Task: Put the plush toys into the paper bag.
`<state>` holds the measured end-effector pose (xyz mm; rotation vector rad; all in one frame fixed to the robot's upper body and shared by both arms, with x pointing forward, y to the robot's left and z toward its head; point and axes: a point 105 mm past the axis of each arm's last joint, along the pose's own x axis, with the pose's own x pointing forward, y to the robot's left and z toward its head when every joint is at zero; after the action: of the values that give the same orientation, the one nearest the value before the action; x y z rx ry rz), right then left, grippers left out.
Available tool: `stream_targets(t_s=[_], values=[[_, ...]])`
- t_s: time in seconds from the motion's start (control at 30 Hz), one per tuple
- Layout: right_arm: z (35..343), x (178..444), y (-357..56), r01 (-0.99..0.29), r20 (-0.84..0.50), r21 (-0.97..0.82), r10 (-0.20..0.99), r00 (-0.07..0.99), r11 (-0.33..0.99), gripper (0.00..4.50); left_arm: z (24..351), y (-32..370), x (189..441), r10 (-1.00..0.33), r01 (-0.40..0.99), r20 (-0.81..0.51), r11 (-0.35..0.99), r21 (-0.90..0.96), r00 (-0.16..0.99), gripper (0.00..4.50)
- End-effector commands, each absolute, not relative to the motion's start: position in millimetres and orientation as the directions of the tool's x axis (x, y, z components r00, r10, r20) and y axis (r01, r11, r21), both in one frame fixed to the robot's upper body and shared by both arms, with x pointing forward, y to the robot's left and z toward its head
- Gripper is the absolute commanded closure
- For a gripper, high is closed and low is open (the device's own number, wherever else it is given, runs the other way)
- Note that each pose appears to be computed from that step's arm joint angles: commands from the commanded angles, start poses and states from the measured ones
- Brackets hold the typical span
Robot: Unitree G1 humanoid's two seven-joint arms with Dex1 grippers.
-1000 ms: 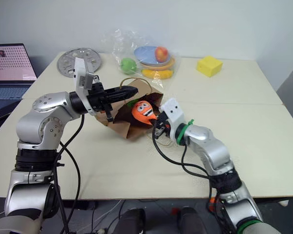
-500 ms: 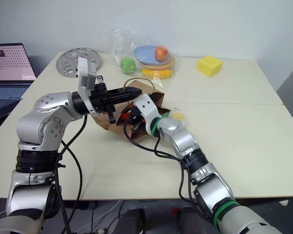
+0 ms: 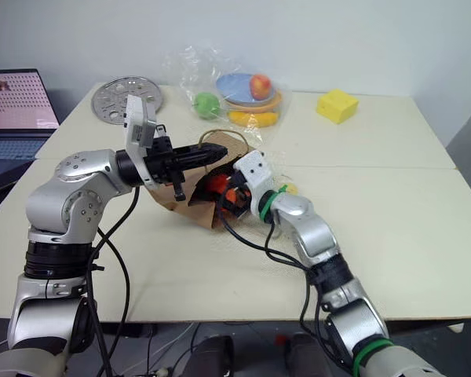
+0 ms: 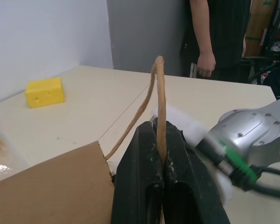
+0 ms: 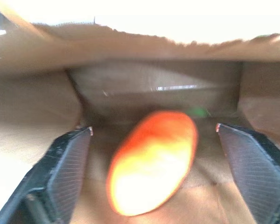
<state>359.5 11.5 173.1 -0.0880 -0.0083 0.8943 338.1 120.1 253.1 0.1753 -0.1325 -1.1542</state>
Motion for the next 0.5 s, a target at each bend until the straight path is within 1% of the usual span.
stream_targets(t_s=[0.03, 0.1, 0.17, 0.23, 0.3, 0.37, 0.43, 0.5], values=[[207.4, 343.9, -16.4, -0.736, 0.086, -0.100, 0.743, 0.664, 0.669, 0.03, 261.4, 131.9, 335.9, -0.908, 0.877, 0.022, 0.411, 0.250, 0.419, 4.50], [209.5, 340.2, -34.1, -0.696, 0.096, -0.096, 0.702, 0.706, 0.712, 0.03, 260.3, 137.3, 336.7, -0.902, 0.872, 0.015, 0.421, 0.251, 0.431, 4.50], [204.7, 337.8, -49.6, -0.653, 0.074, -0.111, 0.662, 0.746, 0.749, 0.03, 259.0, 144.0, 336.7, -0.896, 0.866, 0.001, 0.429, 0.257, 0.444, 4.50], [191.3, 341.9, -70.0, -0.581, 0.029, -0.120, 0.587, 0.809, 0.805, 0.03, 259.6, 151.8, 336.7, -0.889, 0.860, -0.012, 0.439, 0.261, 0.457, 4.50], [169.8, 347.7, -85.2, -0.518, -0.039, -0.135, 0.518, 0.854, 0.844, 0.03, 261.5, 157.1, 336.6, -0.886, 0.857, -0.020, 0.442, 0.264, 0.463, 4.50], [157.3, 350.1, -87.4, -0.501, -0.074, -0.130, 0.496, 0.865, 0.855, 0.03, 262.7, 158.2, 336.7, -0.886, 0.857, -0.024, 0.440, 0.269, 0.462, 4.50], [148.4, 350.9, -83.5, -0.509, -0.095, -0.105, 0.500, 0.861, 0.855, 0.03, 264.1, 157.9, 337.0, -0.887, 0.857, -0.025, 0.437, 0.274, 0.461, 4.50], [136.3, 354.2, -77.2, -0.498, -0.112, 0.009, 0.496, 0.861, 0.867, 0.03, 266.2, 157.2, 337.6, -0.888, 0.856, -0.024, 0.436, 0.277, 0.459, 4.50]])
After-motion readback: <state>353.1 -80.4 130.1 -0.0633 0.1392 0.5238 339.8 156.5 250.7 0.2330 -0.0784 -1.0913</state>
